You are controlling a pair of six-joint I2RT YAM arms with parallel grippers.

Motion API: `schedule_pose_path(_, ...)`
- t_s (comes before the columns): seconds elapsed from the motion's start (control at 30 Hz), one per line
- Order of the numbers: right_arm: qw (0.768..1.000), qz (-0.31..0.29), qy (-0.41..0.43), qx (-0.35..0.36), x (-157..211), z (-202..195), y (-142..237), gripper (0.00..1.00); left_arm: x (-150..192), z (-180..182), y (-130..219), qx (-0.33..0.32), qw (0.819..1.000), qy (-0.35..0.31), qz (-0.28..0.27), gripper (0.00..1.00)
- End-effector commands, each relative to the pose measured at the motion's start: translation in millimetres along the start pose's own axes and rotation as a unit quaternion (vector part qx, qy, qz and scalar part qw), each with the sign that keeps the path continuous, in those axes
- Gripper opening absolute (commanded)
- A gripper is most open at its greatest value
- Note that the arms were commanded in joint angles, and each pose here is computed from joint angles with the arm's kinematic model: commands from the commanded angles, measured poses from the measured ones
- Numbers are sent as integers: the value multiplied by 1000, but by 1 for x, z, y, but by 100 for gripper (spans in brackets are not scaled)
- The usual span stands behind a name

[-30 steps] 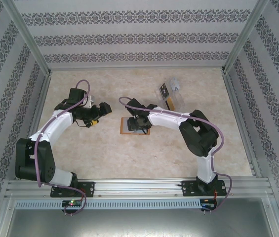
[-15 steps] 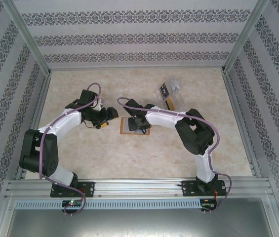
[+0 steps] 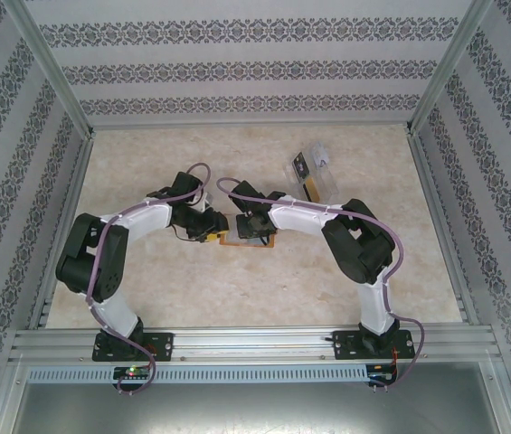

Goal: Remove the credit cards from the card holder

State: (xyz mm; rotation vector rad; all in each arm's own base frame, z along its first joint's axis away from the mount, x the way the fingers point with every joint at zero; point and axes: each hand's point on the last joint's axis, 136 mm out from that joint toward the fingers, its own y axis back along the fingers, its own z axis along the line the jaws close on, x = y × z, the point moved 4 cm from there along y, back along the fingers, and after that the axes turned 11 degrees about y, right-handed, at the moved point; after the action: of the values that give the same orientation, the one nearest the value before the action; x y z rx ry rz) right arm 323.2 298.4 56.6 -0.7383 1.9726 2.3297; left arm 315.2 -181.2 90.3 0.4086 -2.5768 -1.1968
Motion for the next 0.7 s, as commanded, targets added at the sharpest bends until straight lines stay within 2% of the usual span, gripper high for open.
schedule_pose_path(0.0,999,42,-11,11,22,-13,-15,35,-6,-14,-4,7,1000,-23,-6,34)
schedule_pose_path(0.67,999,41,-21,5,23,-17,-15,33,-9,-4,-31,-42,999,-17,9,32)
